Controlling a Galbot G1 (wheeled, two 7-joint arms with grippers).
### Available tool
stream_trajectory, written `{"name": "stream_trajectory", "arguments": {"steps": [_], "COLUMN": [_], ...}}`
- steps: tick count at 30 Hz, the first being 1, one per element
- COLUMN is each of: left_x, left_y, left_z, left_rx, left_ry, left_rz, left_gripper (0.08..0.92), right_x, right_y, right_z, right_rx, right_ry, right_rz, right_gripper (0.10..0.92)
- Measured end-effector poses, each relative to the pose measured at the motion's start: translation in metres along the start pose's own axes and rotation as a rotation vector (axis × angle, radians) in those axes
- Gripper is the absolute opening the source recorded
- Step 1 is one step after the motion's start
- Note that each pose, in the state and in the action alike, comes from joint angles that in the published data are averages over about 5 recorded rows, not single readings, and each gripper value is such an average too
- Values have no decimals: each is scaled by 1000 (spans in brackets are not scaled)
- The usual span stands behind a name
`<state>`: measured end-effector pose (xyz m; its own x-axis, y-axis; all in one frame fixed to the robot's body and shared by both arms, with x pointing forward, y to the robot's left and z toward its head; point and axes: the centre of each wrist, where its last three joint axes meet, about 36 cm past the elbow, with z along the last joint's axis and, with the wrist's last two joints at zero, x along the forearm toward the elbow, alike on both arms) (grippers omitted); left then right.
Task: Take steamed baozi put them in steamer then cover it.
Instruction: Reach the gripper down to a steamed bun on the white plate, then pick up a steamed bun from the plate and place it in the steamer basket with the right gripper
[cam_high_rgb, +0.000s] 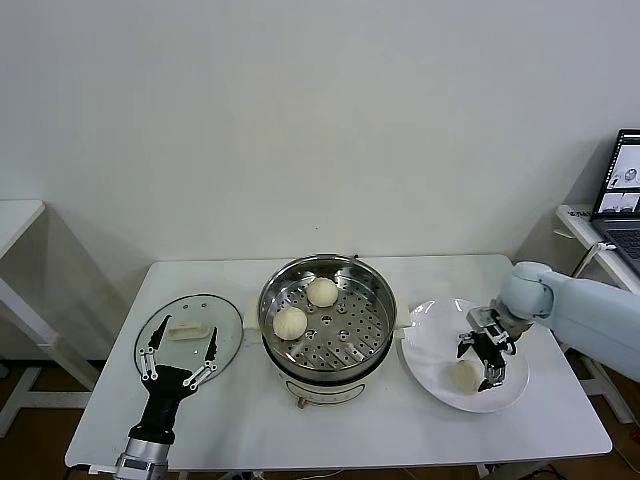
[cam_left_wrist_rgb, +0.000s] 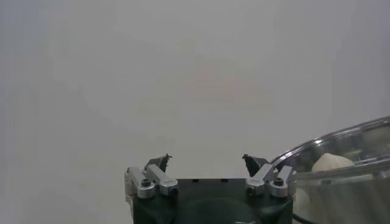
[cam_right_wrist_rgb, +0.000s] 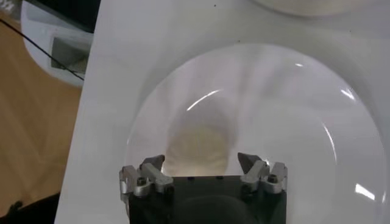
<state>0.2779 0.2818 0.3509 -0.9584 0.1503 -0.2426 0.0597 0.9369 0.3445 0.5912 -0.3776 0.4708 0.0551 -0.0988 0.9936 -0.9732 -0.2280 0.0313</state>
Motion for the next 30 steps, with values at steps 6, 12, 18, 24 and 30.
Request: {"name": "stream_trajectory", "arguments": {"steps": [6, 12, 18, 24, 30], "left_x": [0, 0, 0, -1, -2], "left_y": [1, 0, 0, -1, -4], "left_z": [0, 1, 1, 1, -1], "left_rx": [-1, 0, 0, 3, 11], "left_ry": [-2, -1, -3, -5, -7], "left_rz": [-1, -3, -2, 2, 5], "left_gripper": [823, 823, 823, 823, 823], "right_x": [-8, -8, 17, 73, 145], "right_y": [3, 5, 1, -18, -40], "right_z": [0, -2, -6, -27, -67], "right_rx": [3, 8, 36, 135, 327], "right_ry": [9, 15, 12, -9, -23], "right_rz": [3, 17, 50, 106, 172], "right_gripper": [699, 655, 645, 645, 659]}}
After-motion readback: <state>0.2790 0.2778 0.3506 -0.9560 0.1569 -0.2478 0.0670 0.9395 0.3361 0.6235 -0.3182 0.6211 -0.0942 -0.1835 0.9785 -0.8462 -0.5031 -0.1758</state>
